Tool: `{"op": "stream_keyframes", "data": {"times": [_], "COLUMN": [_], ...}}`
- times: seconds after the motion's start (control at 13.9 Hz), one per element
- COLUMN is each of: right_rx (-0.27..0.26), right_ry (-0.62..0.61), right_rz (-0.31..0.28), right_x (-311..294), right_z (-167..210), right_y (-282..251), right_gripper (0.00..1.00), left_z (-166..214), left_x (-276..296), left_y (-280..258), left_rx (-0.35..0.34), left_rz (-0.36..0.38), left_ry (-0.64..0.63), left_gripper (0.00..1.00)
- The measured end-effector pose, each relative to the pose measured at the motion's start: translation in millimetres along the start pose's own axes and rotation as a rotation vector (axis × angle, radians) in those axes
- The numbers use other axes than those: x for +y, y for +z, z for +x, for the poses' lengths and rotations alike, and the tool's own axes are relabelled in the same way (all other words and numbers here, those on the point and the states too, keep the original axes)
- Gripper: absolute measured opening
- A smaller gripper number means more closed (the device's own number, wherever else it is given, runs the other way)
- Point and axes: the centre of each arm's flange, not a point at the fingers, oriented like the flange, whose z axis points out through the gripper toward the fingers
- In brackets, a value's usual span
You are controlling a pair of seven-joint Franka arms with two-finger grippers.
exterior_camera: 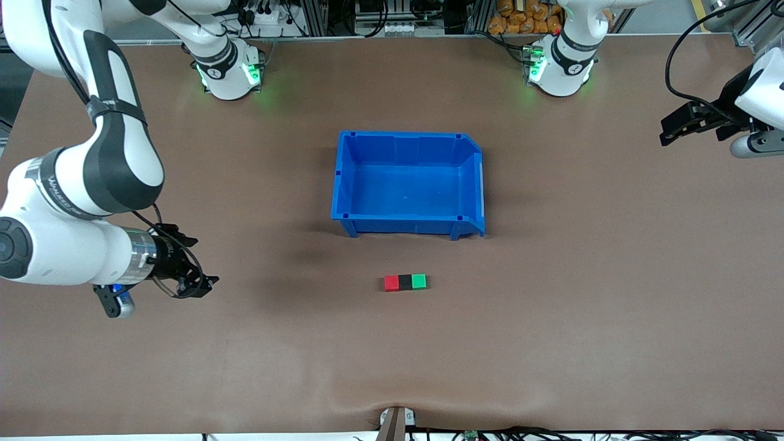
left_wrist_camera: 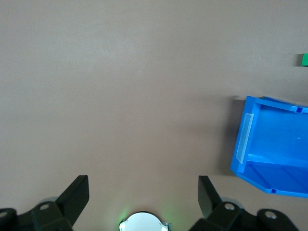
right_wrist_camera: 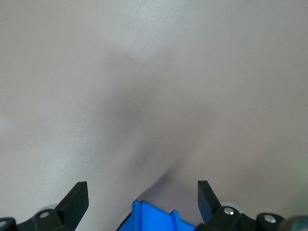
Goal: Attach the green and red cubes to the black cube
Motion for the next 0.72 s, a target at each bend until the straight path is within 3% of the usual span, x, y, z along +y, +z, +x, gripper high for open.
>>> {"op": "stream_keyframes", "data": {"times": [0.72], "right_rx": [-0.019], "right_ry": [-0.165], "right_rz": [-0.026], "right_x": [49], "right_z": [26], "right_y": [-44], "right_gripper": [1.0], "left_z": [0], "left_x": [1], "left_y": [0], "left_rx": [0.0], "left_rz": [0.0], "left_ry": [0.002], "left_gripper": [1.0]}}
